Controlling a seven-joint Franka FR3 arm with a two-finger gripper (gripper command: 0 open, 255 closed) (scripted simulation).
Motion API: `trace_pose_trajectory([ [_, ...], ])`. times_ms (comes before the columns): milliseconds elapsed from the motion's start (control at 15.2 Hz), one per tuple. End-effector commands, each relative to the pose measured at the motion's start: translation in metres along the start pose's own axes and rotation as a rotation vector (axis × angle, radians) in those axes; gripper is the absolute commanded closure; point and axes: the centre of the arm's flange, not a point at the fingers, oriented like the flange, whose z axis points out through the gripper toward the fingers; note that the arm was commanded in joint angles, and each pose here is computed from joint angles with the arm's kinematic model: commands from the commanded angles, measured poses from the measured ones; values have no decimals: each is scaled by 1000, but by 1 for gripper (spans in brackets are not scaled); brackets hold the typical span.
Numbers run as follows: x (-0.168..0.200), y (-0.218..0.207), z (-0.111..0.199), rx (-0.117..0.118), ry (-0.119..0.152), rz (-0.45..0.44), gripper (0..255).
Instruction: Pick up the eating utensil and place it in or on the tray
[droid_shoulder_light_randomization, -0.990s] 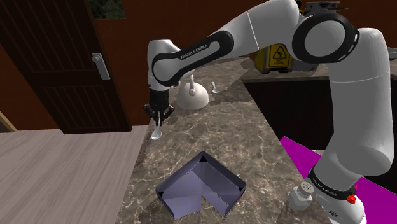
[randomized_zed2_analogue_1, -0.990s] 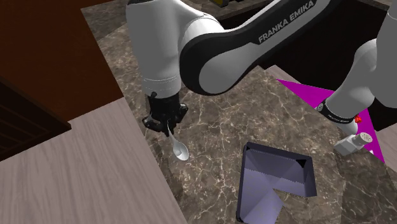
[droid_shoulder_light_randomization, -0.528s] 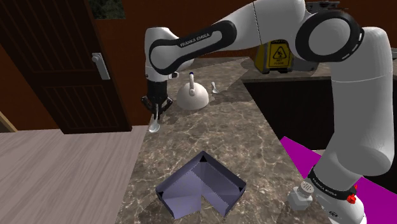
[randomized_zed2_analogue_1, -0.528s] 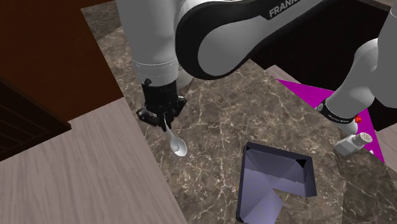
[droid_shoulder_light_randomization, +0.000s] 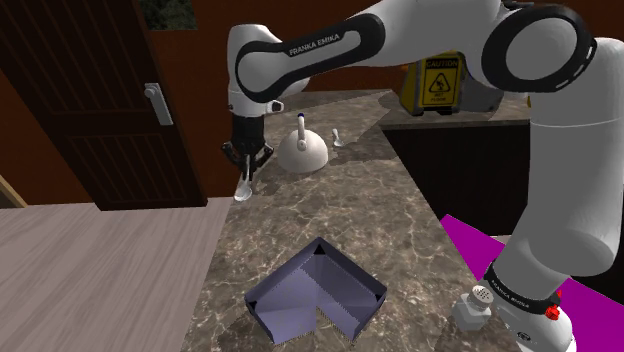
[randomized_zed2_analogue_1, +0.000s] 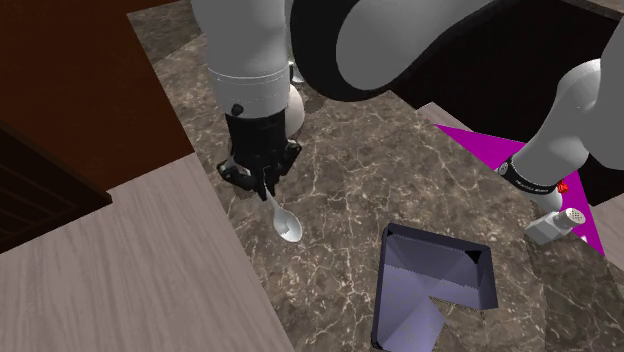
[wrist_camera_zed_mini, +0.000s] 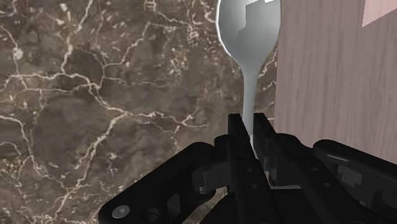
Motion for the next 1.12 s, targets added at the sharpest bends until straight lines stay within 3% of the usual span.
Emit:
trace_pose_trajectory([
  [0,-23,12,1,0,0,0,255],
  [1056,-204,120,3,0,0,0,255],
])
